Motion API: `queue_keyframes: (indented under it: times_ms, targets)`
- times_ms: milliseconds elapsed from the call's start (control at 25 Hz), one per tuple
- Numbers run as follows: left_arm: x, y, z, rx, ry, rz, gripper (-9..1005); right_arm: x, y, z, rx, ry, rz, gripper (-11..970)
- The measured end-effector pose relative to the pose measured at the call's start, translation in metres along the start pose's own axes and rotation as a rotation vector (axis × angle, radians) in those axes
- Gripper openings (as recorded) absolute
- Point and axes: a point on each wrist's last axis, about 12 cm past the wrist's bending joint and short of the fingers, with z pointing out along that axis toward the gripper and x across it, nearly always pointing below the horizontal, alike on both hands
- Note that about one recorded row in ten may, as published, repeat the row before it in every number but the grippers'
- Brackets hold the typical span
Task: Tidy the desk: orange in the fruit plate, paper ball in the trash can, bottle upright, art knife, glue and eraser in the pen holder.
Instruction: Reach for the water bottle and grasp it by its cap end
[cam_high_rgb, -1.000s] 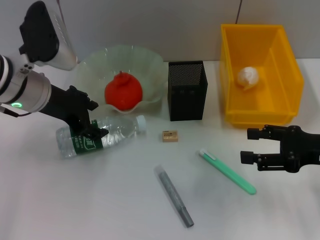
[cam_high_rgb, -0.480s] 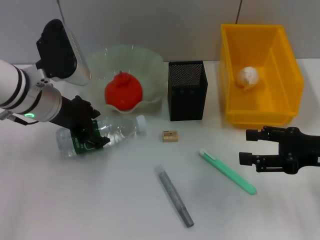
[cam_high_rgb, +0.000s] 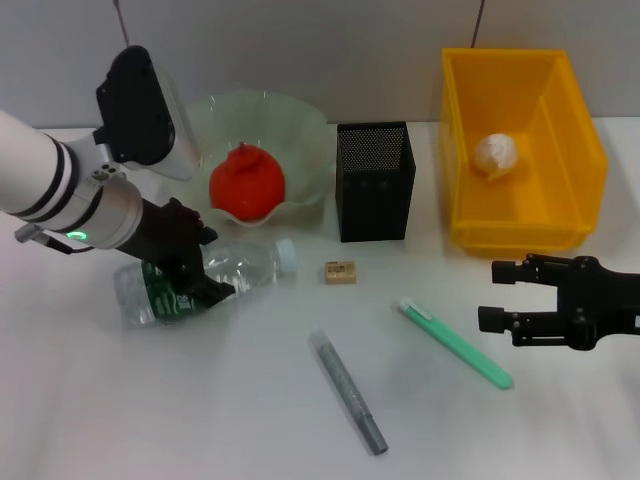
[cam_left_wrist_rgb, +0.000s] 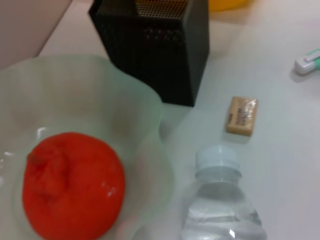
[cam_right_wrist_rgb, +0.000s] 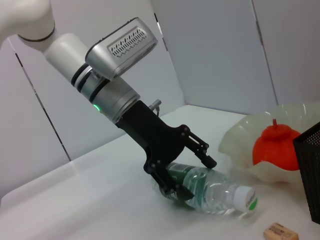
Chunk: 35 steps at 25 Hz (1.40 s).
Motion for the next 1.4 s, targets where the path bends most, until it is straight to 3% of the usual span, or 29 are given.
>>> queue_keyframes:
  times_ms: [1400]
  targets:
    - [-0.032, -0.028, 0.026, 0.107, -0.075, 0.081, 773, 0.001, 0.000, 0.000, 0.007, 0.004, 0.001, 839]
